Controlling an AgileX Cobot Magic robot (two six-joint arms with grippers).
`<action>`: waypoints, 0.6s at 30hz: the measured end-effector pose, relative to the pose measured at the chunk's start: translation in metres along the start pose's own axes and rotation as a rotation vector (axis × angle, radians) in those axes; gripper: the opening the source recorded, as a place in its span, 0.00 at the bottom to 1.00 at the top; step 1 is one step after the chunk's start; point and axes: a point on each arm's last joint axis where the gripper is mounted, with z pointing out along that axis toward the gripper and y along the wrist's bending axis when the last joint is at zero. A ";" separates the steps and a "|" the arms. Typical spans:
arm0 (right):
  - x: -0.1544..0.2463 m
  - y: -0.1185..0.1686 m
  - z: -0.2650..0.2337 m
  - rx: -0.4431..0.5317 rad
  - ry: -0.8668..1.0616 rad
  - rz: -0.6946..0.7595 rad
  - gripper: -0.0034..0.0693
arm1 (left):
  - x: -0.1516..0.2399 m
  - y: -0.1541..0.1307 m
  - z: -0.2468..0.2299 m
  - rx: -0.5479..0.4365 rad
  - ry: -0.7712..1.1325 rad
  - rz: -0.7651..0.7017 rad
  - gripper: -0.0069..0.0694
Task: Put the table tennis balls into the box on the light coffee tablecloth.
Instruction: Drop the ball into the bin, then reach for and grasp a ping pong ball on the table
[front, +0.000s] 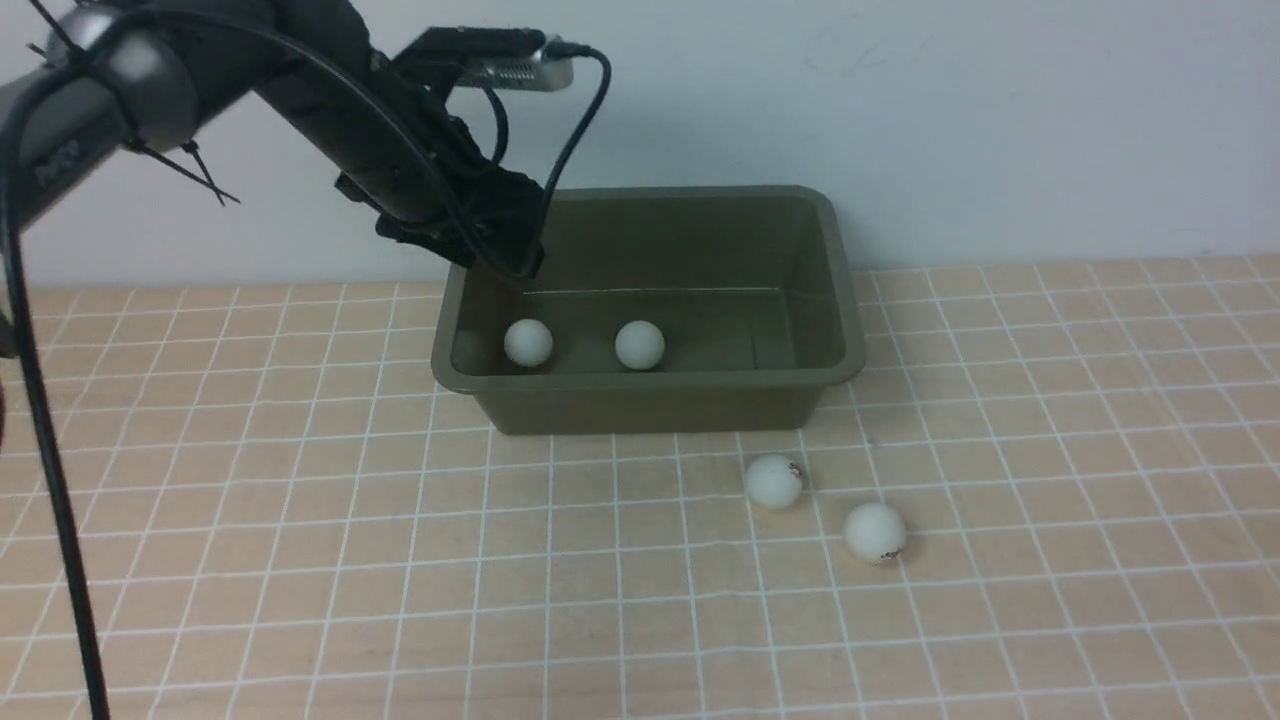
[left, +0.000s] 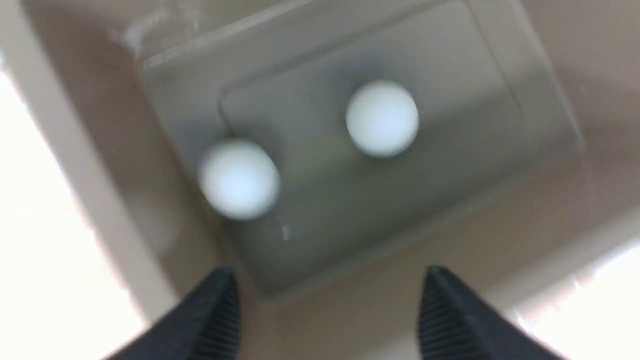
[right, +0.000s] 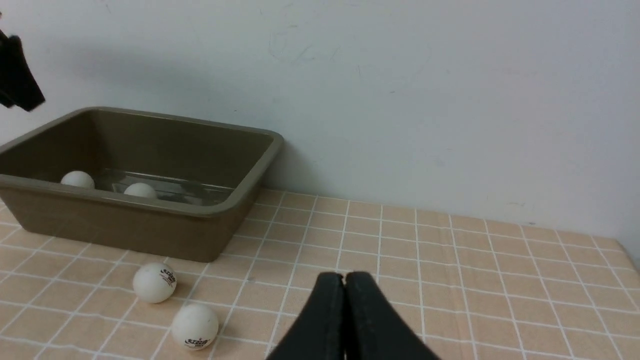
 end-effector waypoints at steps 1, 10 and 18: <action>0.000 0.000 0.000 0.000 0.000 -0.021 0.02 | 0.001 -0.004 -0.010 0.008 0.006 0.043 0.45; -0.009 0.003 0.005 -0.058 0.049 -0.128 0.02 | 0.005 -0.066 -0.135 0.083 -0.248 0.382 0.00; -0.070 0.015 0.037 -0.305 0.203 -0.201 0.02 | 0.038 -0.068 -0.199 -0.208 -0.244 0.280 0.00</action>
